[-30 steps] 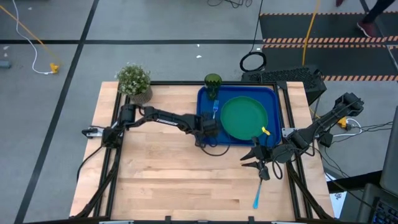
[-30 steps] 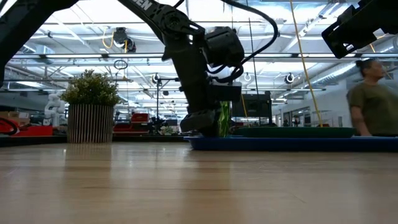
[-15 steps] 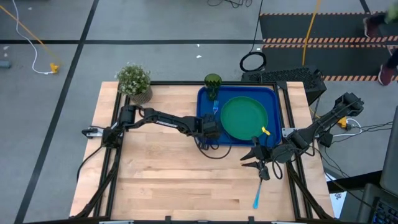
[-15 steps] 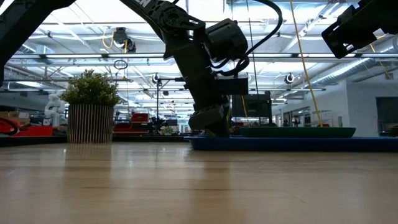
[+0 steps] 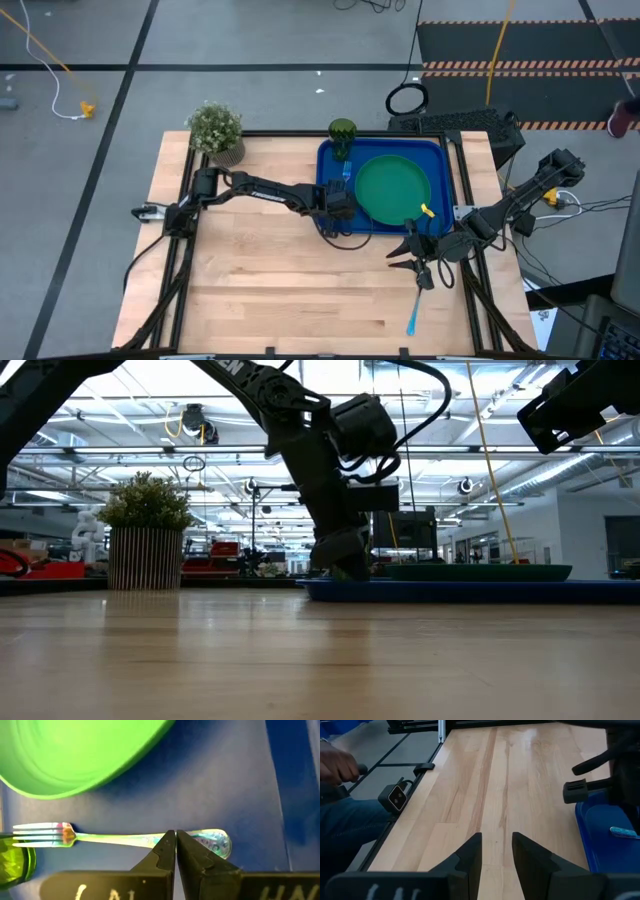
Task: Pick and place plate/cup/fork/spoon on tray
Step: Put the blue fork on the blue serving tray to the left of the green plate
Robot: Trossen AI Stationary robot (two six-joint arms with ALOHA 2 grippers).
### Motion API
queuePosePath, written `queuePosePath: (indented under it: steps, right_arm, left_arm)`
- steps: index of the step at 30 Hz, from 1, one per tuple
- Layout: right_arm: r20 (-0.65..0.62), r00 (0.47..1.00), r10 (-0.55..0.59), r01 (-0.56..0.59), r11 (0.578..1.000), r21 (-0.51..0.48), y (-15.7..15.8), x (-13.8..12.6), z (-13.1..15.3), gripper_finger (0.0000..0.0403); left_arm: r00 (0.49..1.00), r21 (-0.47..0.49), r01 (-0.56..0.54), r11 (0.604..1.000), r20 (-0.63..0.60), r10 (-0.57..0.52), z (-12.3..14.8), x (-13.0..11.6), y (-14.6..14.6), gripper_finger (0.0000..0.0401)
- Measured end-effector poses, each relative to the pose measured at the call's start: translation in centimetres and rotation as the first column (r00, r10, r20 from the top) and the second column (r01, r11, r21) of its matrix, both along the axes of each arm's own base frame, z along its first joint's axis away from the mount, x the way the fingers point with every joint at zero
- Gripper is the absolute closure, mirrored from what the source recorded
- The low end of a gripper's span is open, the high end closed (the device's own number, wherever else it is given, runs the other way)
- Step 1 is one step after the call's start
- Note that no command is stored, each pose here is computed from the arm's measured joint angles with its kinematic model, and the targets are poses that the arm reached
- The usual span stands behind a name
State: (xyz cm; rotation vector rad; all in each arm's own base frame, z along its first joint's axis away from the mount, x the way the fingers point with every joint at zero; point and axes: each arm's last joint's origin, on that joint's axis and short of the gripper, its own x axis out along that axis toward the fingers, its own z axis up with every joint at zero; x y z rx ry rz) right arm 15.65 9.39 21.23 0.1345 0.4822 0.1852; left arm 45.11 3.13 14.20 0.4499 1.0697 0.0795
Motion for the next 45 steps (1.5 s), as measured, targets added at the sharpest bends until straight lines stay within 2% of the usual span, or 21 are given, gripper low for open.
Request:
queuePosePath:
  steps: [11,20,30,33,40,45]
  right_arm:
    - [0.000,1.000,0.002,-0.002,1.000,0.002,0.0,0.0,0.0,0.0305]
    - [0.003,1.000,0.004,-0.004,1.000,0.002,0.0,0.0,0.0,0.0305]
    - [0.003,1.000,0.003,-0.003,1.000,0.003,0.0,0.0,0.0,0.0305]
    - [0.003,1.000,0.003,-0.003,1.000,0.003,0.0,0.0,0.0,0.0305]
    - [-0.001,1.000,0.004,-0.004,1.000,0.001,0.0,0.0,0.0,0.0305]
    - [0.000,1.000,0.004,-0.004,1.000,0.001,0.0,0.0,0.0,0.0305]
  left_arm:
    - [1.000,-0.040,0.009,0.999,-0.002,-0.009,-1.0,0.3,0.5,0.0382]
    - [0.998,-0.038,0.007,0.999,0.064,-0.004,-1.0,0.9,0.6,0.0382]
    - [0.981,-0.094,-0.102,0.990,0.153,0.115,-0.6,1.3,1.6,0.0382]
    - [0.977,-0.099,-0.106,0.989,0.176,0.123,-0.5,1.4,1.4,0.0382]
    - [0.982,-0.042,-0.124,0.991,0.138,0.128,1.8,0.4,0.5,0.0382]
    - [0.995,-0.141,-0.056,0.988,0.075,0.067,1.3,0.0,0.0,0.0382]
